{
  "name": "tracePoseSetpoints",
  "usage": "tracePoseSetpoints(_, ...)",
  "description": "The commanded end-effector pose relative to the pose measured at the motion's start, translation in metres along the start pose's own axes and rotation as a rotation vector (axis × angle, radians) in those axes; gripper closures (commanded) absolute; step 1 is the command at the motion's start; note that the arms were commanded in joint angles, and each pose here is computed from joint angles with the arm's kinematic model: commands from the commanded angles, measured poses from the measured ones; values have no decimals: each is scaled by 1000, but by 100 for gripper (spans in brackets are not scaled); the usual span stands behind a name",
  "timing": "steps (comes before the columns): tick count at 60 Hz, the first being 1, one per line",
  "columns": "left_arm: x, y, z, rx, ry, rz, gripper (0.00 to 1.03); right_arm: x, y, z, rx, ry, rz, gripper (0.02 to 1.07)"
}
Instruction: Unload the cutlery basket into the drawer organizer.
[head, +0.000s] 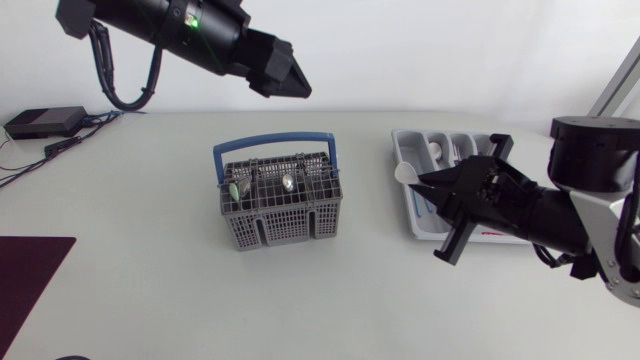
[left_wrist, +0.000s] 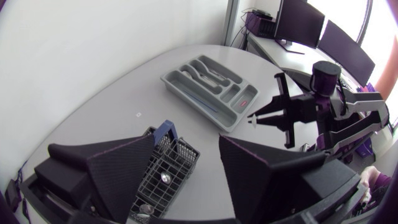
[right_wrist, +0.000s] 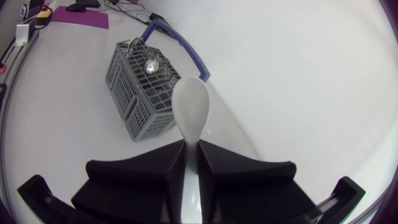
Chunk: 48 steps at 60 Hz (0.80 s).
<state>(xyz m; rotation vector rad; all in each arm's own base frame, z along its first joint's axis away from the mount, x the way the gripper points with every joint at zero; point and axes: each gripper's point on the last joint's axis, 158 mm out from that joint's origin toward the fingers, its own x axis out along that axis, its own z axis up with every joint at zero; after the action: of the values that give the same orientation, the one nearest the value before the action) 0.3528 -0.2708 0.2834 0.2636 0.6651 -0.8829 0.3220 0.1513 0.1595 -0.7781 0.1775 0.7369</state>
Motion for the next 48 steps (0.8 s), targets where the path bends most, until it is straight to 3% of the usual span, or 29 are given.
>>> tracePoseSetpoints(1,16,3,-25,-11,67,-15,15,3,0,-38,-38,71,41,101)
tracePoseSetpoints(19,43,13,-71,-68,141,-15,11,-2,-36,-139,-102,212,142,101)
tracePoseSetpoints(48,55,33,-96,-174,164,-2,12,3,-47,-256,-245,416,283,101)
